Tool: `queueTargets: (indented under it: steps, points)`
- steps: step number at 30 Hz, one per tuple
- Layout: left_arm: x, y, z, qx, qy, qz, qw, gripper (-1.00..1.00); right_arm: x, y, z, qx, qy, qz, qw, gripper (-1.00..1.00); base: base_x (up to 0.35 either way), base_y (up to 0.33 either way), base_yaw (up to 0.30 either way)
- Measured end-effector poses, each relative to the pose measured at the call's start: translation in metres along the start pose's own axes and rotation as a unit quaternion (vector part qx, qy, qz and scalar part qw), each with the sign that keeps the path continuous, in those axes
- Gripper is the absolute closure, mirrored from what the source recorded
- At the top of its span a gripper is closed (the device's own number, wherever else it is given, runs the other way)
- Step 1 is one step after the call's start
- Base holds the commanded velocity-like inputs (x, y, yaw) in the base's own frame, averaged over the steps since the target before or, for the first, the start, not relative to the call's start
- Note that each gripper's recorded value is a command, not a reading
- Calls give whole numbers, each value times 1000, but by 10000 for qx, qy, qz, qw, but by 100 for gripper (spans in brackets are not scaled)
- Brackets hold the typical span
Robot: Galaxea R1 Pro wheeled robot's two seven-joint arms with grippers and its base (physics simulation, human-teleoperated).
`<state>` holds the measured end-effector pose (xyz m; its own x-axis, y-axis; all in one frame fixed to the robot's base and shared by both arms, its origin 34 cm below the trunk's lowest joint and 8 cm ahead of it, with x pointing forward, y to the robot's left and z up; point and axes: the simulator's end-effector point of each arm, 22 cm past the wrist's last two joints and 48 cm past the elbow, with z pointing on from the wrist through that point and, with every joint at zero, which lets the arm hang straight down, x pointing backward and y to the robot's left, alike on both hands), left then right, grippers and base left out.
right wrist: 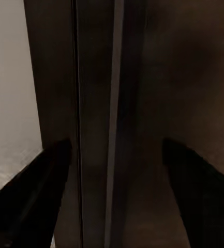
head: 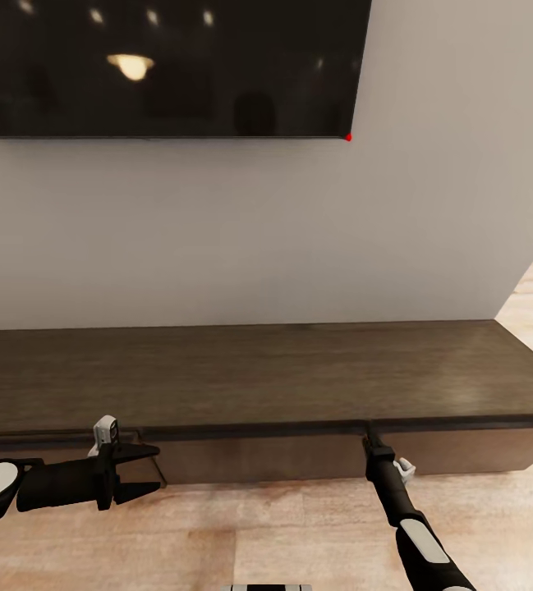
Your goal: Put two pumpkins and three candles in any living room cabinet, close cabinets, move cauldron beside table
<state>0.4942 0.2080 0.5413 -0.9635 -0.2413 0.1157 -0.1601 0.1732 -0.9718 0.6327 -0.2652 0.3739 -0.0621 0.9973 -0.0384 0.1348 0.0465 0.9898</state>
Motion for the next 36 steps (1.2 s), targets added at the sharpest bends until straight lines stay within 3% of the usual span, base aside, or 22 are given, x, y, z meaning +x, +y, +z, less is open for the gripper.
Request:
queueTargets:
  steps: [22, 36]
  points:
    - [0, 0, 0, 2, 2, -1, 10000, -100, 0, -4, -1, 71, -1, -54, 10000, 100, -18, 0, 0]
    - [0, 0, 1, 8, 7, -1, 10000, -100, -2, -4, -1, 77, -31, -32, 10000, 100, -197, 0, 0]
